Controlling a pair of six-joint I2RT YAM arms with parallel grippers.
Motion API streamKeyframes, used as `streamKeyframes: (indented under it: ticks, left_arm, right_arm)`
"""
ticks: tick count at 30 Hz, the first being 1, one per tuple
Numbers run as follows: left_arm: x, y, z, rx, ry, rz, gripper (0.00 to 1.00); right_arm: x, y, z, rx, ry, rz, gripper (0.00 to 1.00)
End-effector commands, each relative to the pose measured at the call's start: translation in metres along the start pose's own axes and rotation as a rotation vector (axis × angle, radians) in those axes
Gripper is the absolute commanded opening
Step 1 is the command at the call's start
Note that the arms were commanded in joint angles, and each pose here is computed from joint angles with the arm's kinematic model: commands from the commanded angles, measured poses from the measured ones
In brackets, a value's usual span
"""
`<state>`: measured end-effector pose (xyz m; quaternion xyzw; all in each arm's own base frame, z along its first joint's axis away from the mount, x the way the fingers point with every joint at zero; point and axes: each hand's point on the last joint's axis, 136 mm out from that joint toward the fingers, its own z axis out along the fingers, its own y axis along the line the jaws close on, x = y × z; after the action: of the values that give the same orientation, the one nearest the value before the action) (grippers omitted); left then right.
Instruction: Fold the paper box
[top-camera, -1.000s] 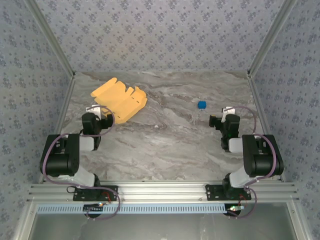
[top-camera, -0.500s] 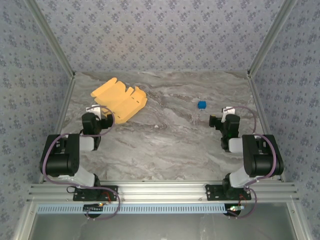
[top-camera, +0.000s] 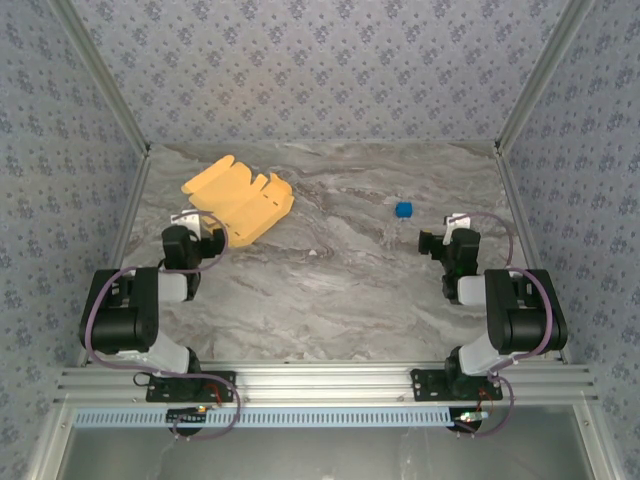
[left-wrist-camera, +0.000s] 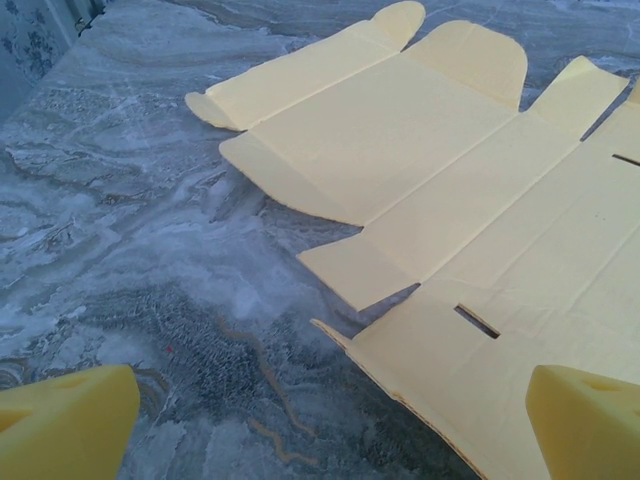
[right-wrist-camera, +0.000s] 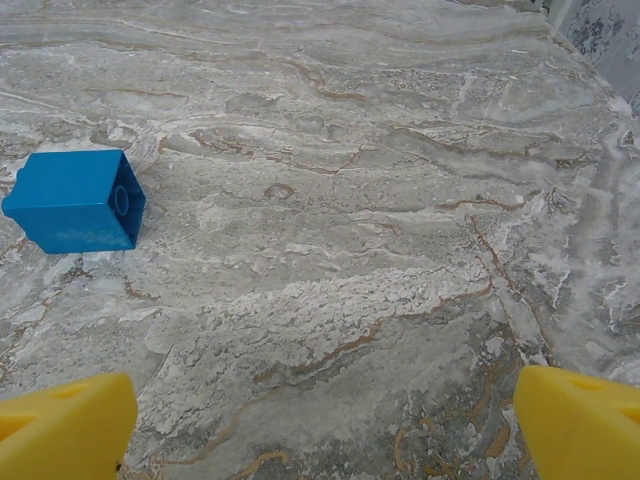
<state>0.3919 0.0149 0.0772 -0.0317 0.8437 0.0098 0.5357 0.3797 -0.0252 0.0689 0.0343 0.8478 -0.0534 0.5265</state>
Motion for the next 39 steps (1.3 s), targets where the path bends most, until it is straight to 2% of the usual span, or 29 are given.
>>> streamKeyframes:
  ticks: [1,4,7,9,12,16,22,28,31,35,39]
  left_arm:
    - [-0.027,0.013,-0.010,-0.069,-0.045,-0.038,0.99]
    - [-0.044,0.035,-0.031,-0.199,-0.059,-0.105,0.99]
    - [-0.052,0.051,-0.056,-0.285,-0.057,-0.265,0.99]
    - [-0.057,0.032,-0.064,-0.173,-0.026,-0.356,0.99]
    - [-0.061,-0.021,-0.064,0.084,0.034,-0.398,0.99]
    - [-0.046,-0.089,-0.057,0.260,0.215,-0.237,0.95]
    - [-0.011,-0.155,-0.041,0.320,0.450,-0.021,0.92]
    - [0.018,-0.160,-0.016,0.204,0.633,0.202,0.85]
    - [0.024,-0.151,-0.004,0.129,0.666,0.265,0.84]
    - [0.031,-0.149,0.005,0.101,0.708,0.334,0.81]
    - [0.034,-0.143,0.011,0.049,0.727,0.397,0.69]
  right_arm:
    - [-0.028,-0.013,-0.005,0.072,-0.027,0.023,0.99]
    - [-0.053,-0.031,-0.025,0.164,-0.046,0.070,0.99]
    - [-0.072,-0.052,-0.054,0.239,-0.107,0.230,0.99]
    - [-0.082,-0.060,-0.074,0.261,-0.103,0.366,0.99]
    - [-0.099,-0.018,-0.084,0.041,-0.072,0.404,0.98]
    - [-0.094,0.056,-0.090,-0.168,0.043,0.300,0.96]
    - [-0.077,0.107,-0.091,-0.227,0.145,0.181,0.97]
    - [-0.072,0.123,-0.084,-0.249,0.185,0.166,0.98]
    - [-0.069,0.127,-0.081,-0.256,0.204,0.167,0.98]
    - [-0.063,0.133,-0.076,-0.265,0.231,0.172,0.99]
    - [-0.057,0.138,-0.072,-0.274,0.258,0.174,0.99]
